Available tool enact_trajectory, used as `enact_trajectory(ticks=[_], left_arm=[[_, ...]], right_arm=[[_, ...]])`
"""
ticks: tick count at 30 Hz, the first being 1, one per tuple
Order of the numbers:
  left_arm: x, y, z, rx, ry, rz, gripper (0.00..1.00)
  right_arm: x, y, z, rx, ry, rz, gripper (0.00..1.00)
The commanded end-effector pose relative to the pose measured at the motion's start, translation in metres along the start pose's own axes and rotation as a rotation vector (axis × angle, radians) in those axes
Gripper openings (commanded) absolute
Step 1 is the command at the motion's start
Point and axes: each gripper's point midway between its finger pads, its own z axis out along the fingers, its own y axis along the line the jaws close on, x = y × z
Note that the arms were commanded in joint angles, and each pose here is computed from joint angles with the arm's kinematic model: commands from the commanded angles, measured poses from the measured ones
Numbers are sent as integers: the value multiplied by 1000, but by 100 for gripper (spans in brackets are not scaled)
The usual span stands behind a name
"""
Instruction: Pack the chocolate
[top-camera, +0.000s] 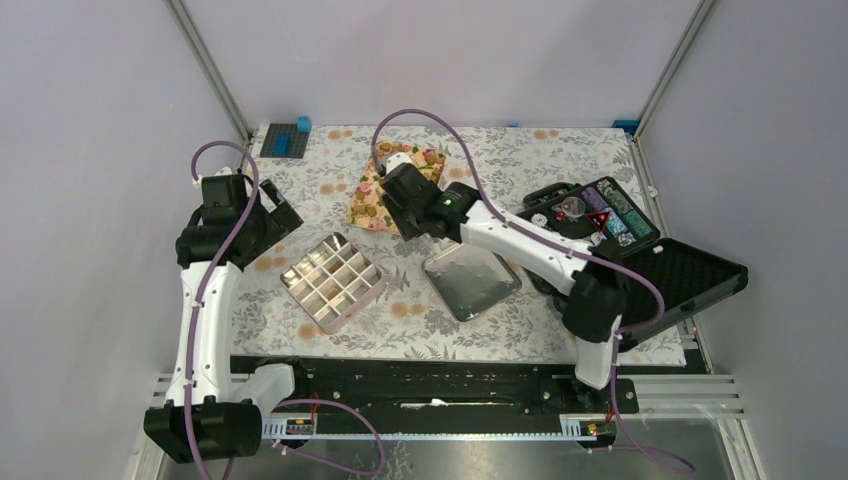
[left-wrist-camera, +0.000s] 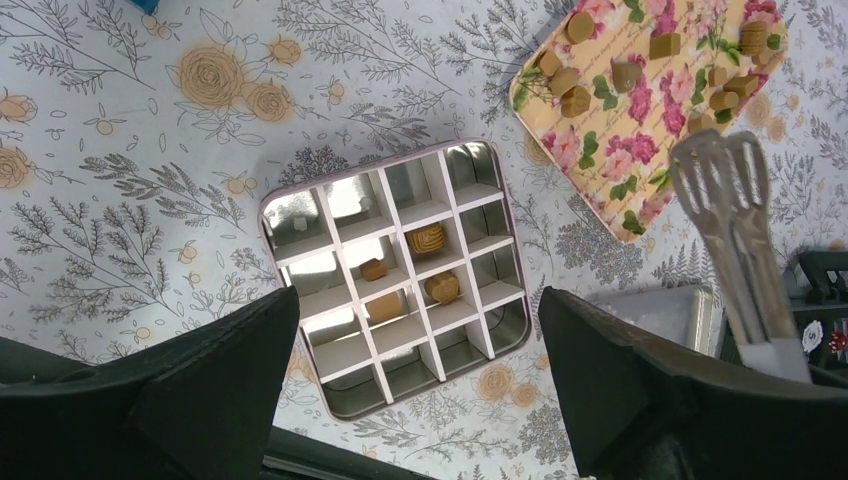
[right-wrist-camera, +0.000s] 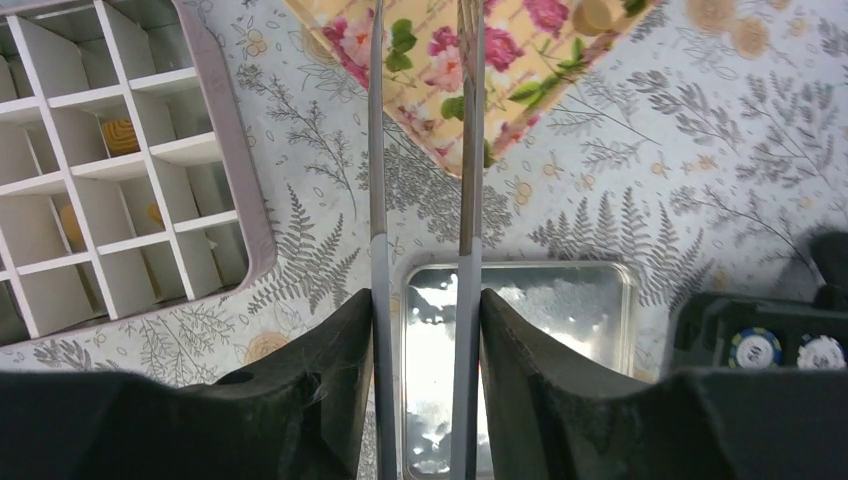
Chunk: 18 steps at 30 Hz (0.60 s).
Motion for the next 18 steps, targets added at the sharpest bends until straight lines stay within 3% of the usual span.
enact_trajectory(ticks=[1,18], left_arm=[[-11,-5,0,23,-45,5,99],[-8,-2,6,13,-28,7,99]], right_arm=[[-16,21,22,-47,-24,-20,48],[0,38,87,-47,65,-23,52]])
